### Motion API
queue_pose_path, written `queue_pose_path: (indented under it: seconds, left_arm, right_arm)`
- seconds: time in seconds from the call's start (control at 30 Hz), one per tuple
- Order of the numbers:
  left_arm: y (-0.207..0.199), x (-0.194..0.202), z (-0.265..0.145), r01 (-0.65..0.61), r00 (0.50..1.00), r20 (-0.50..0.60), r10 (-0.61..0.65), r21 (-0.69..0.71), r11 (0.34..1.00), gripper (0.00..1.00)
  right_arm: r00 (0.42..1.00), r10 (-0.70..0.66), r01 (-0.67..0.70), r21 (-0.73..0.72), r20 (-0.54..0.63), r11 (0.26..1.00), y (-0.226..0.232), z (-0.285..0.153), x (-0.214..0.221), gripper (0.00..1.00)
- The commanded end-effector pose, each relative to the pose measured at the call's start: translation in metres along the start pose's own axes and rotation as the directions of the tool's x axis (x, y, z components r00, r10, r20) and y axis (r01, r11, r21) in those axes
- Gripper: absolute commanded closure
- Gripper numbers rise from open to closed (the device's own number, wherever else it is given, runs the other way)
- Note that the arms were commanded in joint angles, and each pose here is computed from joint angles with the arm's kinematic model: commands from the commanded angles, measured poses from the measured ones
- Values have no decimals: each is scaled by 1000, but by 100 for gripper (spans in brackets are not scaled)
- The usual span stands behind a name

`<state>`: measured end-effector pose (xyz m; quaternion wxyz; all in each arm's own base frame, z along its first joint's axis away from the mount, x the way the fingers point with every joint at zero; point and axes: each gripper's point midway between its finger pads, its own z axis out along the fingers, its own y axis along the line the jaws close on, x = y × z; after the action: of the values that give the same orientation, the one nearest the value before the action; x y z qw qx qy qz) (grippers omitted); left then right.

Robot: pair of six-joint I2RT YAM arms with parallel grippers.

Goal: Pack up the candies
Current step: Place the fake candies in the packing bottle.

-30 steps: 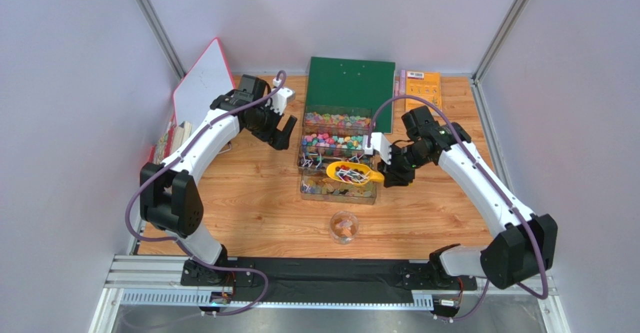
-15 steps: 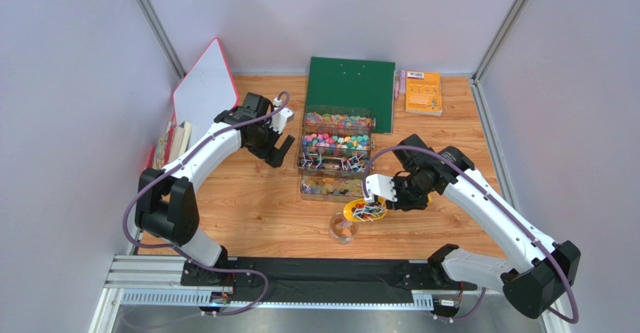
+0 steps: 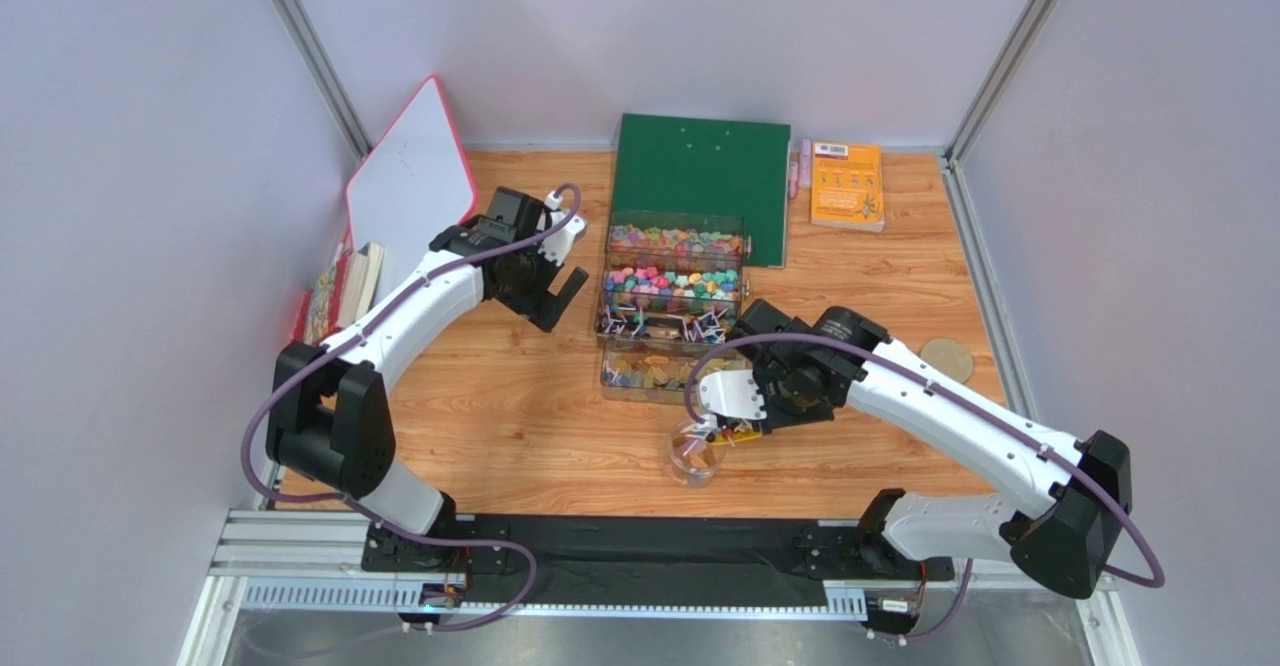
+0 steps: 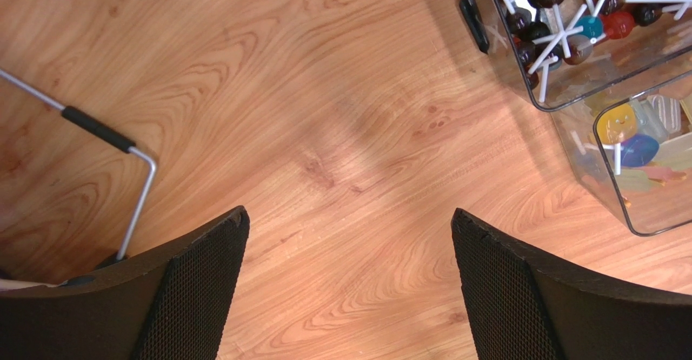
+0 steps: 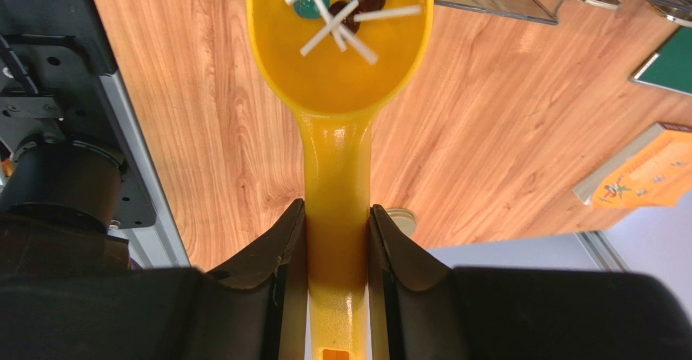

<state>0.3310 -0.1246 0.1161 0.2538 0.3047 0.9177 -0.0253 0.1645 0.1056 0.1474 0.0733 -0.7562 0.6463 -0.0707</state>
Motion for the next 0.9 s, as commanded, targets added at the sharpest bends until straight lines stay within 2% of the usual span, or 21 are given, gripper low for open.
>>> queue_pose_path:
  seconds: [0.0,0.17,0.43,0.7,0.8,0.87]
  left_arm:
    - [14,-12,-19,-6,997,71,12,-88,996,0]
    - [35,-12,-28,0,997,80,17,-209,978,0]
    - [42,-16,-40,25,993,119,5,-251,968,0]
    - [47,-17,-43,59,992,121,-25,-284,957,0]
    - [41,-18,-44,72,991,128,-41,-248,966,0]
    - [33,-25,-45,74,988,144,-46,-199,977,0]
  right_arm:
    - [979,-27,19,-41,-204,999,19,-26,35,100]
    - [964,-81,75,-33,-252,997,21,-35,35,100]
    - [941,-153,160,-2,-302,987,19,-45,33,100]
    - [920,-182,195,3,-346,981,27,-39,49,100]
    - [942,-154,172,35,-297,984,28,-45,47,100]
    - [976,-101,116,64,-193,991,25,-53,34,100]
